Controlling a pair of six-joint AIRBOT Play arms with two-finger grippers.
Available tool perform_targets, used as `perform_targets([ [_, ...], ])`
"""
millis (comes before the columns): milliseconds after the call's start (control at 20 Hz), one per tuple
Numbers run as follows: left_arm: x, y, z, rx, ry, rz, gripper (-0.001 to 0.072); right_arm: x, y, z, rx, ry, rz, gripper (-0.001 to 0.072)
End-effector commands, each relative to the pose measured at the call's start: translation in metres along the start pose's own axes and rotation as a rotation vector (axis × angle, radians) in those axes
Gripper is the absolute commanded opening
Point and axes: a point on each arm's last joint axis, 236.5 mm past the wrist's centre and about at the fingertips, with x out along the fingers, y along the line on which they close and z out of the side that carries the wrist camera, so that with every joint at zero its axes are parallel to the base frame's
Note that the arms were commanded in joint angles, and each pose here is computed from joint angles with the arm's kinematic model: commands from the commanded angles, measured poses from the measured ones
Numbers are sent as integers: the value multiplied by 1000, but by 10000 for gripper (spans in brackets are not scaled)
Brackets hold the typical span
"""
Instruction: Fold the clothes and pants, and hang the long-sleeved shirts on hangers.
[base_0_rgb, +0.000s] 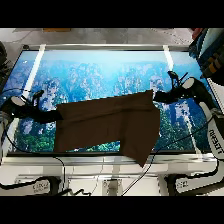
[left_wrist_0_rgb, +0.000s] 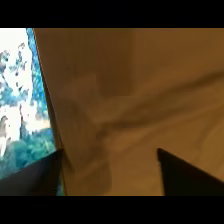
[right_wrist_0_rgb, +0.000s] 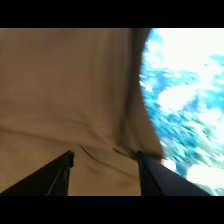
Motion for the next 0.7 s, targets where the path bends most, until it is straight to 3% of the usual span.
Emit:
perform_targets([
  [0, -36, -6, -7, 8, 9, -7, 505, -39, -34, -24, 35, 87, -52, 431],
  [50, -52, -1, -6, 8, -31, 20, 501, -54, -48, -38, 66, 124, -55, 431],
  [150, -85, 6, -4, 1, -121, 69, 420, -81, -69, -68, 135, 194, -40, 418],
  [200, -101, 9, -7, -12, -170, 90, 407, -91, -79, -84, 187, 212, -34, 362],
  [350, -128, 21, -25, -70, -273, 140, 409, -95, -81, -131, 301, 211, 43, 369],
  [500, -119, 28, -43, -111, -306, 163, 412, -70, -41, -180, 338, 225, 211, 368],
  [600, -105, 31, -52, -129, -289, 158, 420, -47, -11, -208, 411, 238, 321, 402],
  [650, -100, 32, -54, -137, -285, 157, 420, -37, 2, -219, 467, 246, 372, 462],
])
